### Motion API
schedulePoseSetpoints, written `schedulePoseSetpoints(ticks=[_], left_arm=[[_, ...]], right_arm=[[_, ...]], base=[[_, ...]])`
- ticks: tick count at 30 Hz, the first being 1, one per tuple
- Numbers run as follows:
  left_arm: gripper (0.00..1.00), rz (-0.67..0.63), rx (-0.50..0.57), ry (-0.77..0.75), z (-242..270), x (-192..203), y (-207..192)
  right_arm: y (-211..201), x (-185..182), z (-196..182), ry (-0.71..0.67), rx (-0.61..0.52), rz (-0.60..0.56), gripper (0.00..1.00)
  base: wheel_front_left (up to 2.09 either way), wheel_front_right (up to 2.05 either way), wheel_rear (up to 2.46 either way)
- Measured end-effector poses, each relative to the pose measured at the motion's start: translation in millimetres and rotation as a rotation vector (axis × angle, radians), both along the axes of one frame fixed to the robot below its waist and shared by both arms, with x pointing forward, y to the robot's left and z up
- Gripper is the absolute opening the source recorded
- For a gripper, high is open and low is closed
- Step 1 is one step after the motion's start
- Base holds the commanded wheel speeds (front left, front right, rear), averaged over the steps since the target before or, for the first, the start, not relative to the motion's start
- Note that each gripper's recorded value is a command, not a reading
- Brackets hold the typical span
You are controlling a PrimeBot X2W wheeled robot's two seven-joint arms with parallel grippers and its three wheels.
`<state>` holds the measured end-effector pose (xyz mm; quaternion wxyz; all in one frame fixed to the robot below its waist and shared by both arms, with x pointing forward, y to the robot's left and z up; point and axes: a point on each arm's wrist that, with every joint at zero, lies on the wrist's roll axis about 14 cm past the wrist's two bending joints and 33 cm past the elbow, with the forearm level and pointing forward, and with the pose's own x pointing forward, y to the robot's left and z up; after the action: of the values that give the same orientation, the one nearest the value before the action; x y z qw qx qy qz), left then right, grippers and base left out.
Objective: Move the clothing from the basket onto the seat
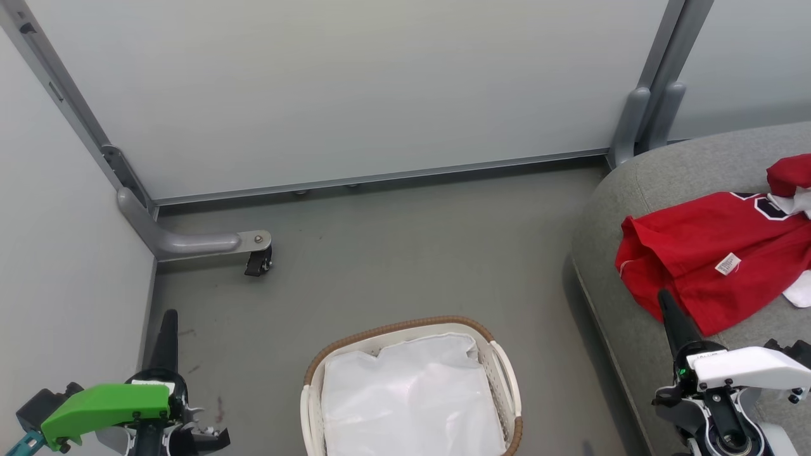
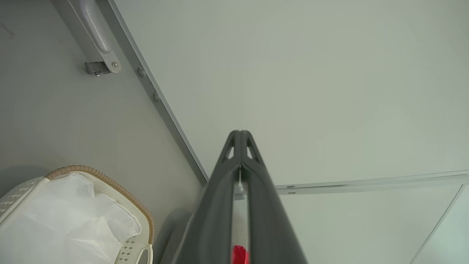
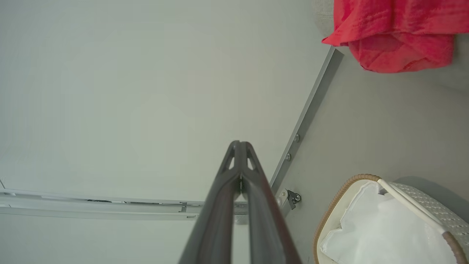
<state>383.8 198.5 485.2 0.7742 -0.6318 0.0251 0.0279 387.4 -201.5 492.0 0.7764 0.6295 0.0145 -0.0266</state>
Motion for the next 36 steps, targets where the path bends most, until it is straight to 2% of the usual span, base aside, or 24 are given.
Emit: schedulePoseSetpoints(ticks=[29, 36], left_arm=[[0.0, -0.003, -0.202, -0.064, 18.6, 3.6, 1.3], [0.0, -0.003, -0.204, -0.067, 19.3, 3.8, 1.4]], right_arm=[[3.0, 1.8, 14.3, -0.055, 0.211, 0.019, 0.0], [2.9, 1.8, 14.7, -0.056, 0.214, 0.019, 0.0]], base=[[0.0, 0.0, 0.0], [0.0, 0.0, 0.0]])
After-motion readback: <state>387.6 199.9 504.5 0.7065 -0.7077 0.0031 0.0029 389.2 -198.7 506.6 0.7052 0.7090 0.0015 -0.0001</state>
